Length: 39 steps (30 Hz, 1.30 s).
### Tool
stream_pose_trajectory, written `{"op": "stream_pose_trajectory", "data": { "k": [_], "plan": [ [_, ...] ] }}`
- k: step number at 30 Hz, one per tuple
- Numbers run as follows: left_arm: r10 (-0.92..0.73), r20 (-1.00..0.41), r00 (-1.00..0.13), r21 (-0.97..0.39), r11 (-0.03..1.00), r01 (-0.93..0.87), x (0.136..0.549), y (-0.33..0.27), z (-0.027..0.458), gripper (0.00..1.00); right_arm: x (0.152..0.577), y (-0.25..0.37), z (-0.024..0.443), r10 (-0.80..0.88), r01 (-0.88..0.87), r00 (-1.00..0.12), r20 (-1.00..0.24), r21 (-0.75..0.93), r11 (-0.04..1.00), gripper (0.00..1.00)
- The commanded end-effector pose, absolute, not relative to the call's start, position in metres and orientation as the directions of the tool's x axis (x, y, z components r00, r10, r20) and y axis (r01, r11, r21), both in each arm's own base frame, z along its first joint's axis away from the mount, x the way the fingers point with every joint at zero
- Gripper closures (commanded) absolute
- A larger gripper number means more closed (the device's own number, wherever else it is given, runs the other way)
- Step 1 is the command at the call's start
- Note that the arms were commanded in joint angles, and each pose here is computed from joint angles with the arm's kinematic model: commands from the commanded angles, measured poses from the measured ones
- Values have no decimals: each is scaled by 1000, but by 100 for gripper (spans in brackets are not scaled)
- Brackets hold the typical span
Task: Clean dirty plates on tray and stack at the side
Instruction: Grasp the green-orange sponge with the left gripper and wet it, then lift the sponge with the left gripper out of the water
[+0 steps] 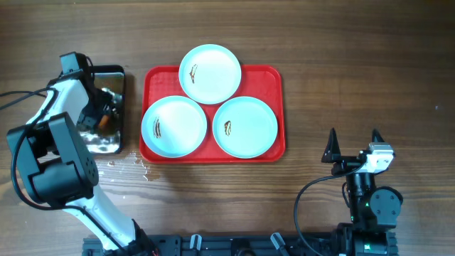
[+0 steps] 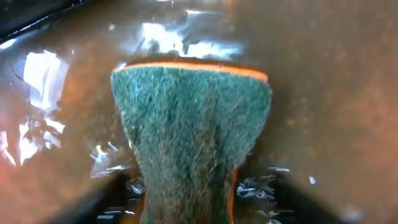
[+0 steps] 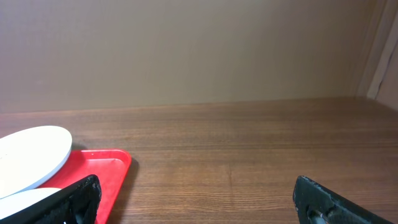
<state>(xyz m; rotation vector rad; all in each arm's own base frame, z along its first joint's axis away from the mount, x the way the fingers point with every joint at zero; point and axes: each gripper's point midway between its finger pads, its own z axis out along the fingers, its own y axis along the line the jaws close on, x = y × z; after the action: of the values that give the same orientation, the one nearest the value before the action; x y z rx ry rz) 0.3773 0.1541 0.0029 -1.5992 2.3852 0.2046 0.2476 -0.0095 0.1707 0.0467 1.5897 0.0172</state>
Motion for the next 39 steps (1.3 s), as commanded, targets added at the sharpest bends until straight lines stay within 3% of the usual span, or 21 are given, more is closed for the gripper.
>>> {"op": "stream_pose_trajectory", "data": {
  "k": [1,5,6,7,8,9,13,20,22,24,27,29,33,34,39],
  "plan": [
    [-883,-307,-355,-21,379,-925,376,156,1,0,247,-13,172,30,35,-13,-999,29,999,0],
    [-877,-331,-348,-24,376,-926,379,160,3,0,247,-13,172,30,35,-13,-999,30,999,0],
    [-873,-344,-345,-15,373,-928,378,163,4,5,247,-13,172,30,35,-13,-999,29,999,0],
    [-869,-354,-344,-7,370,-929,377,165,4,54,247,-13,172,30,35,-13,-999,30,999,0],
    [-867,-358,-346,0,371,-929,377,166,5,91,247,-13,172,30,35,-13,-999,29,999,0],
    [-867,-355,-349,4,372,-928,375,166,4,96,247,-13,172,30,35,-13,-999,29,999,0],
    [-867,-358,-347,0,372,-928,370,164,23,96,247,-13,172,30,35,-13,-999,29,999,0],
    [-842,-483,-239,-247,393,-886,382,160,135,96,247,-13,172,30,35,-14,-999,29,999,0],
    [-850,-462,-254,-246,398,-884,382,155,129,96,247,-13,172,30,35,-14,-999,30,999,0],
    [-849,-455,-270,-192,390,-901,381,160,89,96,247,-13,172,30,35,-14,-999,30,999,0],
    [-793,-438,-422,-84,504,-860,381,161,48,96,247,-13,172,30,35,-14,-999,30,999,0],
    [-724,-500,-476,-113,599,-793,394,160,80,96,247,-13,172,30,35,-13,-999,29,999,0],
    [-703,-588,-401,-310,653,-691,403,140,167,96,247,-13,172,30,35,-13,-999,29,999,0],
    [-678,-610,-411,-299,677,-672,401,140,175,96,247,-13,172,30,35,-14,-999,29,999,0],
    [-652,-477,-589,-146,720,-679,395,140,65,96,247,-13,172,30,35,-13,-999,30,999,0]
  ]
}}
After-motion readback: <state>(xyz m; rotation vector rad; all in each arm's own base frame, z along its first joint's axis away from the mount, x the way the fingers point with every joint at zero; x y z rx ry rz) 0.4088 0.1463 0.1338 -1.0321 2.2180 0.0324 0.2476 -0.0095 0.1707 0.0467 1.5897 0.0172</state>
